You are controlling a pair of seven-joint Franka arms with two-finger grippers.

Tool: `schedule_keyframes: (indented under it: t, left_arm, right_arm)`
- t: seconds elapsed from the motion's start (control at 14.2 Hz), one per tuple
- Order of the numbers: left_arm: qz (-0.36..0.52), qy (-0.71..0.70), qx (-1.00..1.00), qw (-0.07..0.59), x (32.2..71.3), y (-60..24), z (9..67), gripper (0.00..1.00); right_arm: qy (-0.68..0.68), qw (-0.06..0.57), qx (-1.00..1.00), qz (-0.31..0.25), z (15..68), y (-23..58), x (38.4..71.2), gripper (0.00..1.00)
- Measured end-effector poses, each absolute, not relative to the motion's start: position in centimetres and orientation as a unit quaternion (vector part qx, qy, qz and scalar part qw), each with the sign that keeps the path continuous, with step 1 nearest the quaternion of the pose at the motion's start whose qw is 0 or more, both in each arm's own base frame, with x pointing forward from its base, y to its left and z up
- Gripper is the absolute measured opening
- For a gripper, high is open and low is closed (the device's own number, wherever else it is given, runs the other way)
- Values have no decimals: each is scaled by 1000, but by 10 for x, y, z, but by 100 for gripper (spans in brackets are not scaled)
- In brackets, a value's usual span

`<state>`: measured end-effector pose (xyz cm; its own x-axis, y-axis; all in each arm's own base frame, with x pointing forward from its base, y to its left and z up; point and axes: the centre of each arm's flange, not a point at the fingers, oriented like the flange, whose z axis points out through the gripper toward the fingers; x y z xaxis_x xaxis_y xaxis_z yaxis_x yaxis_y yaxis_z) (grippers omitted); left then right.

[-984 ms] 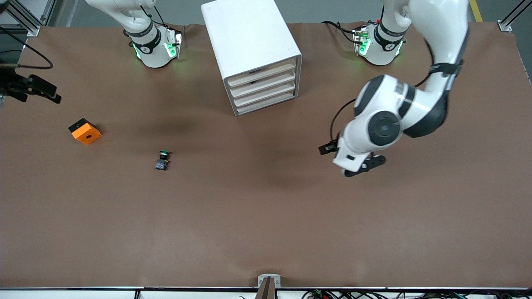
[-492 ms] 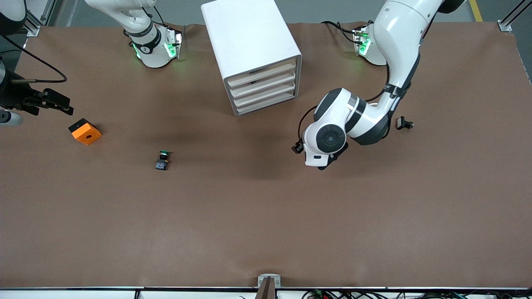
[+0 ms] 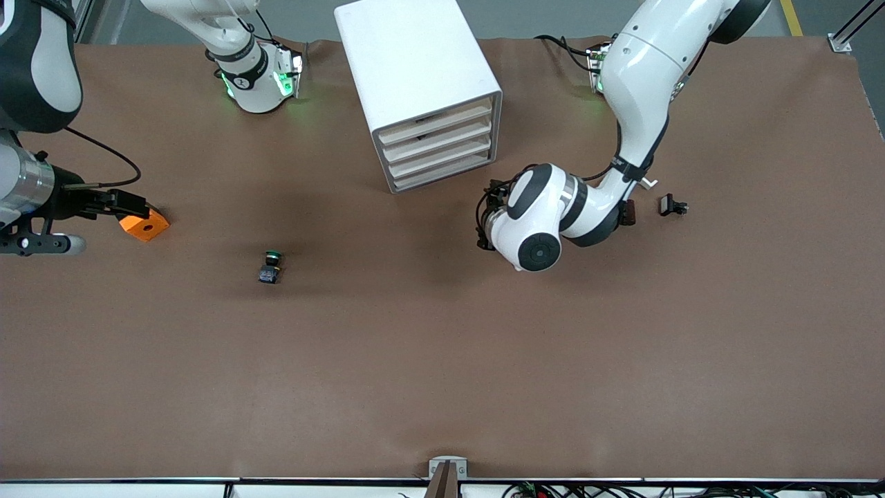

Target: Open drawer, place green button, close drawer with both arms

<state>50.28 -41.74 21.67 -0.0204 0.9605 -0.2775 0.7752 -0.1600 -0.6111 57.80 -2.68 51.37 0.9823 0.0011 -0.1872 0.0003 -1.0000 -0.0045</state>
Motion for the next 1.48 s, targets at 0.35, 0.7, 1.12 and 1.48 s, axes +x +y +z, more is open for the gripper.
schedule_keyframes:
  t: [0.35,0.7,1.12,1.48]
  left_arm:
    - [426,-661,-590,185,481,-430,187,100]
    - [447,-688,-524,231,465,-440,159,99]
    - [485,-675,-479,282,439,-450,132,78]
    - [502,-664,-469,296,432,-453,132,55]
  right_arm:
    - [51,14,-996,72,485,-1,595,100]
    - [98,9,-994,49,404,66,588,100]
    - [113,10,-994,9,300,68,573,100]
    - [130,11,-991,-13,250,83,567,100]
